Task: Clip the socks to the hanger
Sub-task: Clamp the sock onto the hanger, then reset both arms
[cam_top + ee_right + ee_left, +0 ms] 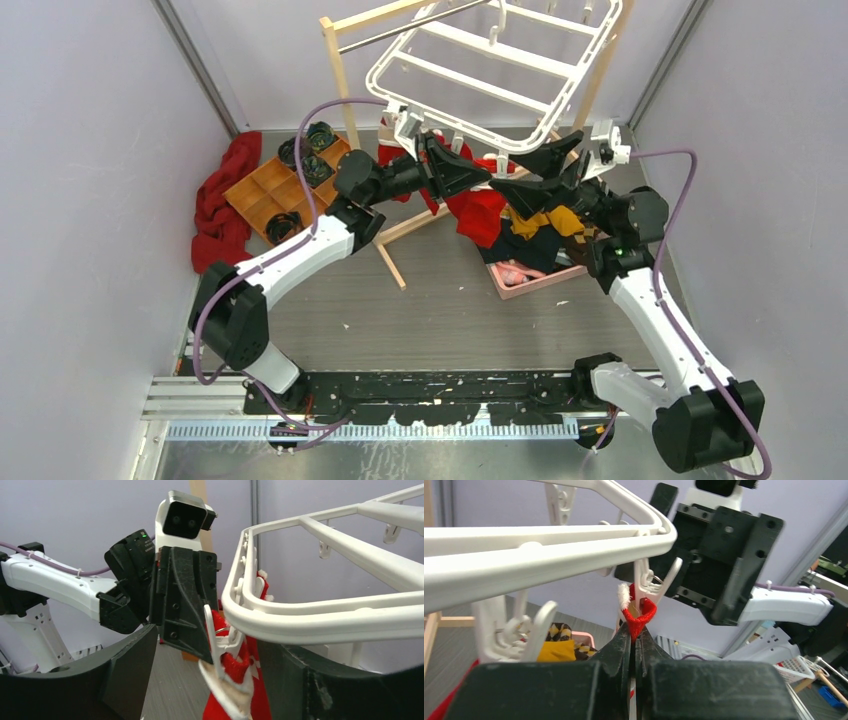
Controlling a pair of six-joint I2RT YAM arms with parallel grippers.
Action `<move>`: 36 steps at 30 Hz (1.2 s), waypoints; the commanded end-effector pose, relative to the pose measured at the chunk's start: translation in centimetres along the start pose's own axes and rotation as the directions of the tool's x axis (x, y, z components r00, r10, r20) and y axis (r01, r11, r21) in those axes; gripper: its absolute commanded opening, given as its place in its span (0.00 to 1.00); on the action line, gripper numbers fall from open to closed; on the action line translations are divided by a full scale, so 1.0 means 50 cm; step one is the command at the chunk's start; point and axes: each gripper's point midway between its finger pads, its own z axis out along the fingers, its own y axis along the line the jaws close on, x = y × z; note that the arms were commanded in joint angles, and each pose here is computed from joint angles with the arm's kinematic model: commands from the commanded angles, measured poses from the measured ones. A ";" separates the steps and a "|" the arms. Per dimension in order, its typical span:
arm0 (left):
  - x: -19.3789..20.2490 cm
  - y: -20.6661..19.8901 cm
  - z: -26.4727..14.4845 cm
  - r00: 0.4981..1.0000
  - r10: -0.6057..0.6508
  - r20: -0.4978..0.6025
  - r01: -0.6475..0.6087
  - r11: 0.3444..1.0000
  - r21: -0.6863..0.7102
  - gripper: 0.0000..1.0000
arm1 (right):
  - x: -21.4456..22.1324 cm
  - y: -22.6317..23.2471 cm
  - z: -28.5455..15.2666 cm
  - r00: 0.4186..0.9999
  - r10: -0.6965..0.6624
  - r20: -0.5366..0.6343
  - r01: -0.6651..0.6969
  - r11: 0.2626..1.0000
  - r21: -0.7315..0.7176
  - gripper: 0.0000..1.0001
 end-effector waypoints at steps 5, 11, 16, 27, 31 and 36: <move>-0.070 0.043 -0.031 0.992 0.095 0.087 -0.083 0.987 -0.135 0.09 | 0.006 0.067 -0.063 0.985 -0.085 -0.148 0.082 0.996 -0.027 0.95; -0.082 0.059 -0.065 0.989 0.125 0.075 -0.102 0.961 -0.257 0.43 | 0.083 0.093 -0.150 0.916 -0.065 -0.397 0.091 0.995 0.047 1.00; -0.083 0.027 -0.113 0.989 0.145 0.022 -0.130 0.935 -0.331 0.63 | 0.127 0.023 -0.228 0.857 0.118 -0.501 0.093 0.922 0.376 1.00; 0.020 -0.040 -0.306 0.973 0.067 -0.221 -0.180 0.821 -0.542 0.78 | 0.129 -0.211 -0.460 0.874 0.387 -0.295 0.194 0.278 0.941 1.00; 0.059 -0.029 -0.395 0.964 0.037 -0.265 -0.211 0.715 -0.667 0.86 | 0.078 -0.281 -0.534 0.908 0.366 -0.205 0.222 -0.004 0.975 1.00; 0.049 -0.034 -0.487 0.969 0.057 -0.241 -0.230 0.566 -0.791 1.00 | 0.021 -0.320 -0.567 0.915 0.359 -0.183 0.257 -0.170 0.951 1.00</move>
